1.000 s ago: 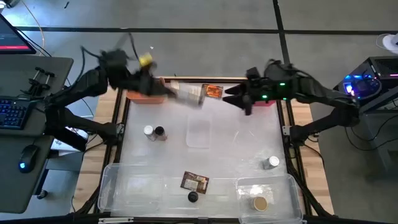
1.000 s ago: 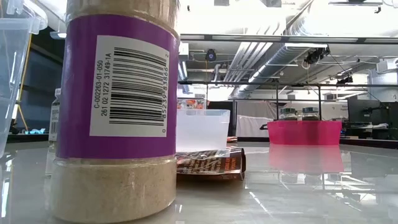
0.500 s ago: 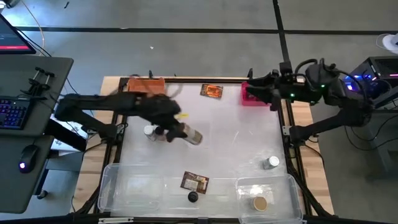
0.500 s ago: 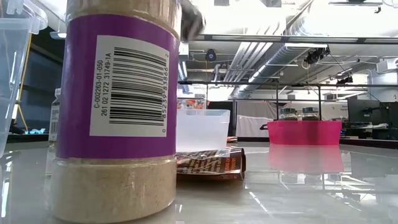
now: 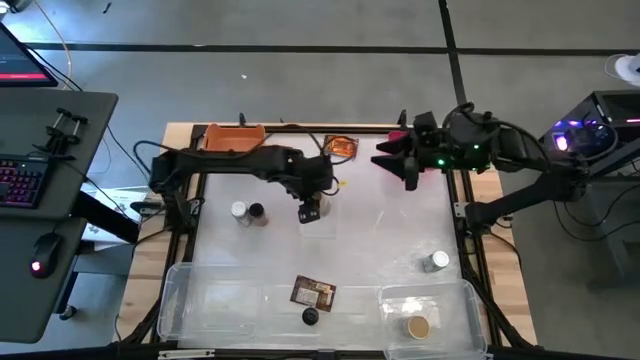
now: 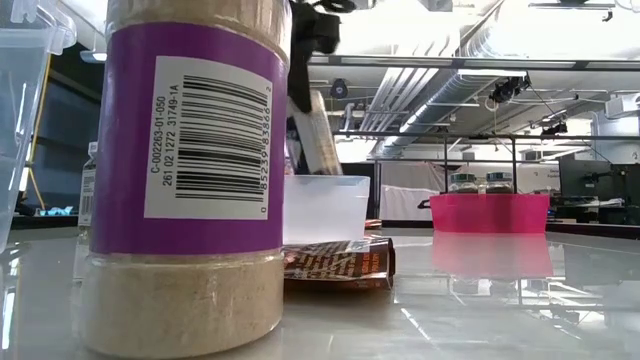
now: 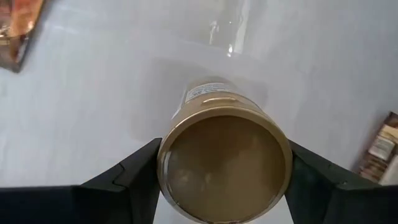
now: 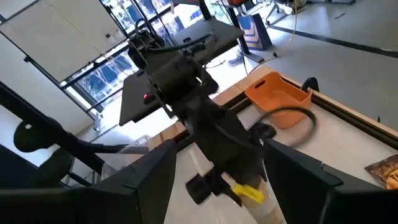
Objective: Sort spices by type
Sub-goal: Put the gold seasoning bottle into the right transparent bin
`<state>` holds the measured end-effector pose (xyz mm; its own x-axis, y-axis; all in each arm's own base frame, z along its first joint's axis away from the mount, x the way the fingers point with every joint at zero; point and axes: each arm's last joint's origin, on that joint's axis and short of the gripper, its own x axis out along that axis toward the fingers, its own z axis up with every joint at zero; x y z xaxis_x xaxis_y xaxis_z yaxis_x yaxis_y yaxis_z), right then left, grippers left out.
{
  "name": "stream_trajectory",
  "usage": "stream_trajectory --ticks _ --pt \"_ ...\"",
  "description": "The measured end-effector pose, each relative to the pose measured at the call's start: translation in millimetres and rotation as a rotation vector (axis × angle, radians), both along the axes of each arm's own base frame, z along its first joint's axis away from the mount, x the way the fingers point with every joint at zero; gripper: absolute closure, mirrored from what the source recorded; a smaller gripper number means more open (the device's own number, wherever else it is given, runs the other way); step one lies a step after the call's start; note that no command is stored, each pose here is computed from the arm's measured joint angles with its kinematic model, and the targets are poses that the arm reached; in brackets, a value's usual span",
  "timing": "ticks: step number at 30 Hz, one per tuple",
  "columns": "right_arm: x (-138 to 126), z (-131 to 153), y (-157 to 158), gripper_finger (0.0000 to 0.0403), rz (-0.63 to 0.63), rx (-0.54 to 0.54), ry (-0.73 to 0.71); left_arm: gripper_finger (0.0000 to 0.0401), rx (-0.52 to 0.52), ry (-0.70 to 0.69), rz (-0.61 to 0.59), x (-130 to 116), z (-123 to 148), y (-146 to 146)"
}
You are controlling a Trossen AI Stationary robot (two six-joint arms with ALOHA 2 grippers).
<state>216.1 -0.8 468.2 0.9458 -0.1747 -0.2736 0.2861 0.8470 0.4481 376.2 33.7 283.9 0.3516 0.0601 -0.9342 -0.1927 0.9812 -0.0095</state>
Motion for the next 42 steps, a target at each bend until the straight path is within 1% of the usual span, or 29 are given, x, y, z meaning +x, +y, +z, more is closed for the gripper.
stream_trajectory --ticks 2,4,6,8,11,14,17,20,22,25,27,30,32,34,37,39,42 --pt "2 -1 0 0.0167 0.000 0.000 0.006 0.0163 0.001 -0.014 -0.006 5 3 0" --pt "2 -1 0 0.0167 0.000 0.000 0.004 0.0163 0.006 -0.053 -0.015 6 13 -2" --pt "0 0 0 0.0167 0.003 0.006 0.000 0.0163 0.000 -0.091 -0.018 2 26 -4" --pt "-2 0 3 0.0167 0.021 0.041 -0.001 0.0163 -0.017 -0.126 -0.023 -7 41 -7" --pt "-4 -2 9 0.0167 0.073 0.066 0.027 0.0163 -0.021 -0.235 -0.049 -29 75 -14" --pt "3 -5 16 0.0167 0.105 0.052 0.037 0.0163 0.023 -0.338 -0.087 -53 106 -21" --pt "13 -7 22 0.0167 0.135 0.021 0.027 0.0163 0.077 -0.369 -0.109 -63 116 -27" --pt "28 -13 25 0.0167 0.147 -0.005 0.044 0.0163 0.081 -0.376 -0.126 -64 117 -33" --pt "39 -20 26 0.0167 0.168 -0.016 0.075 0.0163 0.093 -0.386 -0.167 -63 118 -40" --pt "55 -32 30 0.0167 0.247 -0.075 0.129 0.0163 0.121 -0.389 -0.254 -62 117 -52" --pt "66 -40 32 0.0167 0.286 -0.105 0.158 0.0163 0.152 -0.398 -0.278 -61 118 -58" --pt "79 -49 33 0.0167 0.282 -0.081 0.176 0.0163 0.198 -0.391 -0.294 -62 118 -63" --pt "83 -52 33 0.0167 0.273 -0.053 0.185 0.0163 0.205 -0.392 -0.285 -62 118 -65" --pt "82 -52 32 0.0167 0.296 -0.032 0.189 0.0163 0.197 -0.381 -0.275 -57 113 -66" --pt "70 -42 29 0.0167 0.337 0.013 0.154 0.0163 0.193 -0.354 -0.275 -44 101 -67" --pt "56 -31 27 0.0167 0.337 0.016 0.113 0.0163 0.175 -0.366 -0.293 -29 91 -70" --pt "34 -16 24 0.0167 0.299 -0.003 0.055 0.0163 0.098 -0.415 -0.352 -2 73 -80"
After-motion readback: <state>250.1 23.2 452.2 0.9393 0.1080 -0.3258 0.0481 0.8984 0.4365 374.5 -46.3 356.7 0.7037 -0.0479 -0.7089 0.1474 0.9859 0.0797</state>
